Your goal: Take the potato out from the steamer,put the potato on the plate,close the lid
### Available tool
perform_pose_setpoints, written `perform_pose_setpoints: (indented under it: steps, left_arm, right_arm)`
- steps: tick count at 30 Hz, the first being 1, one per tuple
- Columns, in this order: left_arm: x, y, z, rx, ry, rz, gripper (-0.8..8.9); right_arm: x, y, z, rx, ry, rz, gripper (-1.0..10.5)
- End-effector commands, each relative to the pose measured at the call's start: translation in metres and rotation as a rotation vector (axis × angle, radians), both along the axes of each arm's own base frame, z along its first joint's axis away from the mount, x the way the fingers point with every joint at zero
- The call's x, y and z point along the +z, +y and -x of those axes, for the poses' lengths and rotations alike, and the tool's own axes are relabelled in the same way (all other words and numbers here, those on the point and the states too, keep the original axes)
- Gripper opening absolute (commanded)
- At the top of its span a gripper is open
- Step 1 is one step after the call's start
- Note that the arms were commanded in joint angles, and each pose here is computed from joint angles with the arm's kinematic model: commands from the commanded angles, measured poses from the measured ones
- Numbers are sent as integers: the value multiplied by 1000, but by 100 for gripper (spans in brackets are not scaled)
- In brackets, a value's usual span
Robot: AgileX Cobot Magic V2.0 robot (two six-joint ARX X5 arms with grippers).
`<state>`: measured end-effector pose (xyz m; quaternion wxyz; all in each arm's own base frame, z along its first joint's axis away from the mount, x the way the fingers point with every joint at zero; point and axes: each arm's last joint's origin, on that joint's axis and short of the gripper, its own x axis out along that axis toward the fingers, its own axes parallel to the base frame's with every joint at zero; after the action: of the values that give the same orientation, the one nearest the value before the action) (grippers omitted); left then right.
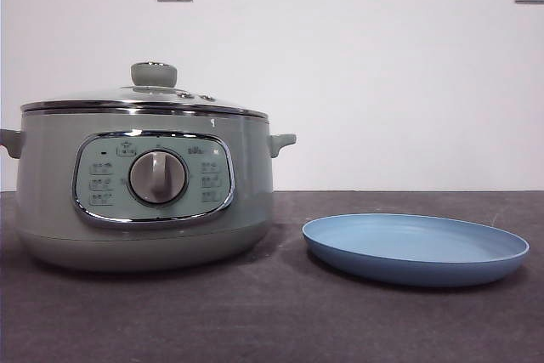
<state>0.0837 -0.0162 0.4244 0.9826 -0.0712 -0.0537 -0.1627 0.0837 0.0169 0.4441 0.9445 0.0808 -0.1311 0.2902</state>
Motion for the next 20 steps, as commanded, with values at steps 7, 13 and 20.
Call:
perform_pose_setpoints:
  steps: [7,13,20]
  left_arm:
    - [49,-13,-55,-214,187,-151,-6]
    - [50,-19,-99,-234,290,-160,84]
    - [31,-26,-136,-250,404,-145,445]
  right_arm:
    - [52,9,-57,158,58,162,-8]
    - [48,19,-107,208,259,184,234]
    - [27,24,-140,227,402,196,605]
